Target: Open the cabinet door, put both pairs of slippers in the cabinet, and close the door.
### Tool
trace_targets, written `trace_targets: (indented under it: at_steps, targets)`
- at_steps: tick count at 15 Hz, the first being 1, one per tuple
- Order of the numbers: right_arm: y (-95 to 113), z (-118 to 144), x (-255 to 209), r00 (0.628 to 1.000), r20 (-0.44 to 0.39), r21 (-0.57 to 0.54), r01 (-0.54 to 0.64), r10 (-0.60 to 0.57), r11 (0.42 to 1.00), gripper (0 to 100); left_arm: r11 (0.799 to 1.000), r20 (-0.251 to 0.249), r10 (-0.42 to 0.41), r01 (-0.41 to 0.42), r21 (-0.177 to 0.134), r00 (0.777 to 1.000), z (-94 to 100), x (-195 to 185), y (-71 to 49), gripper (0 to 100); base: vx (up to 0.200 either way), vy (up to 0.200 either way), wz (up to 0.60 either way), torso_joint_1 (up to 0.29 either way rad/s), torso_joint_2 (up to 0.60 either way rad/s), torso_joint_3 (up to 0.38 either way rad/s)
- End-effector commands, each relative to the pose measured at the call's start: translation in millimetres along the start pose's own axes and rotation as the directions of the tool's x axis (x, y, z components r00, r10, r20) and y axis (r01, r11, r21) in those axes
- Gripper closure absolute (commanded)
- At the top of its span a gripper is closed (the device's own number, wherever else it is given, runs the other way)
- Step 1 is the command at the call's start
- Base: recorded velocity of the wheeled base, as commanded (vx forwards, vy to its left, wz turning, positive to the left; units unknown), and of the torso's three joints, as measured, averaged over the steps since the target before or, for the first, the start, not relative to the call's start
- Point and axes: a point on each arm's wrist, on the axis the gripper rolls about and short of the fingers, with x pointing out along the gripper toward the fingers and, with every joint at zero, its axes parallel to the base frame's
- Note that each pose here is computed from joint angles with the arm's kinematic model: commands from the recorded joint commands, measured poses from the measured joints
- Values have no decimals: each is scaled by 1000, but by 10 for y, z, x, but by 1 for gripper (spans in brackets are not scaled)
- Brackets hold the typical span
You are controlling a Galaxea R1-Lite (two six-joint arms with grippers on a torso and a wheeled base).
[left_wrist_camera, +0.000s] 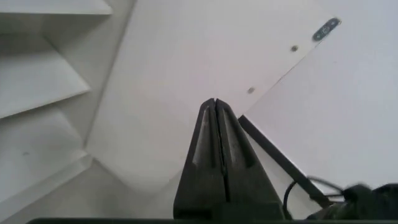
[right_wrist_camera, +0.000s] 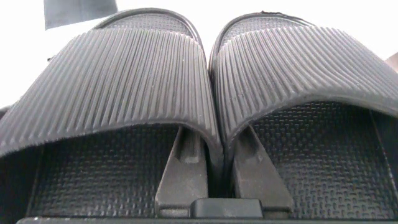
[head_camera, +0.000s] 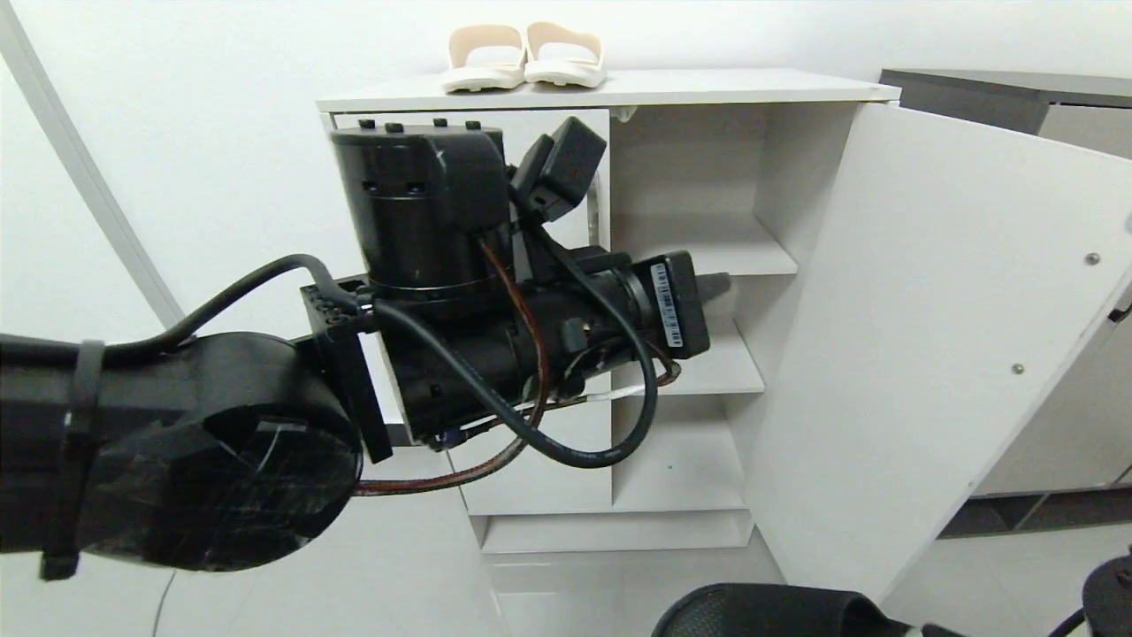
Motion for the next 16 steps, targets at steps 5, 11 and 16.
trace_targets:
  at_steps: [5,11,16]
  targets:
    - [-479,276,367,930,-6,228,358,-366,905,100,990,61,119,-123,66,991,37,-1137,32,100,0,0,0,0,0,0]
    - [-772,332,903,777,12,349,586,-629,731,100,769,258,544,-598,227,798,-182,-2518,64,100,0,0,0,0,0,0]
    - [-991,295,1055,677,-48,373,695,-735,615,100,473,451,739,-862,181,500,-618,-3291,-164,100,0,0,0,0,0,0]
